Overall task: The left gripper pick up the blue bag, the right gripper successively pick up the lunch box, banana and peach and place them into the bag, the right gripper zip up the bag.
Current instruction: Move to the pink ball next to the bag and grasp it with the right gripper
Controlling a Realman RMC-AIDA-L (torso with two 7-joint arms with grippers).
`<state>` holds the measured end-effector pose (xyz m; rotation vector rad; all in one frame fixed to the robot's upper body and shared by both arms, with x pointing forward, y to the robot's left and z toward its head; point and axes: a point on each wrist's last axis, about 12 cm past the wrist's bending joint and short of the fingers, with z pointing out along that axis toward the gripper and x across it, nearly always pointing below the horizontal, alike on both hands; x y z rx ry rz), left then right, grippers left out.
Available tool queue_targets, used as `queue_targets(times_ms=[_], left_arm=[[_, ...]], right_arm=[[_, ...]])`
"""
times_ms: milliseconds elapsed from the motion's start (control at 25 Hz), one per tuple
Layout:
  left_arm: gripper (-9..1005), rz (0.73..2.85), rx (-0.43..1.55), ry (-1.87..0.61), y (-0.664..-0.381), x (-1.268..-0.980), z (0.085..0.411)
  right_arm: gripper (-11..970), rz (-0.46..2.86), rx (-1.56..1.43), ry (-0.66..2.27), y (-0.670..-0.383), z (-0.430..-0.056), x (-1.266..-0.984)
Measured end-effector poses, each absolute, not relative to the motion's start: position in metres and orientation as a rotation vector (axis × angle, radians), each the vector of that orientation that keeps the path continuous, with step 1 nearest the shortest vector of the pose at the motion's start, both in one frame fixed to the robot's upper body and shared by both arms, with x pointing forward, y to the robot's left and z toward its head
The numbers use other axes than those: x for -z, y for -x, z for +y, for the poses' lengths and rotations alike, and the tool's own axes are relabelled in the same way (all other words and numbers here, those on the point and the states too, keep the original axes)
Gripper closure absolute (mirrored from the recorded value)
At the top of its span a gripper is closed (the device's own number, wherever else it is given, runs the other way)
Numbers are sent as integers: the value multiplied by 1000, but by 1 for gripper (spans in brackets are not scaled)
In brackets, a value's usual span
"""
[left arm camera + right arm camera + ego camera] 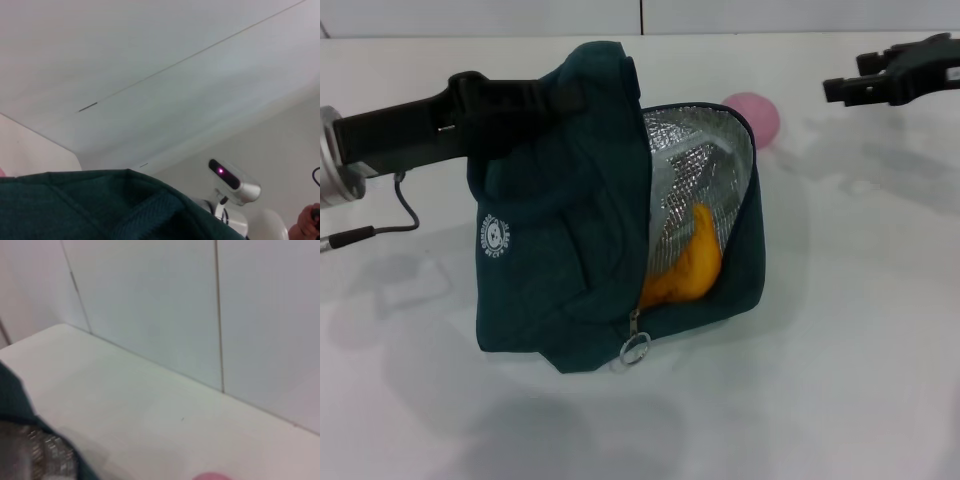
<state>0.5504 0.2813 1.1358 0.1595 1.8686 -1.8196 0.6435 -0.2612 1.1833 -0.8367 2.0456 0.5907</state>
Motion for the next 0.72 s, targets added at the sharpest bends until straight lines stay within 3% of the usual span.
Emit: queue_targets(times_ms=[120, 720], left_arm=[[950, 1865, 1811, -164, -550, -1135, 282], [950, 1859, 1801, -192, -550, -1135, 279]], right_arm=[[295, 2029, -572, 801, -652, -247, -1161], [296, 1997, -493, 802, -665, -204, -1117]])
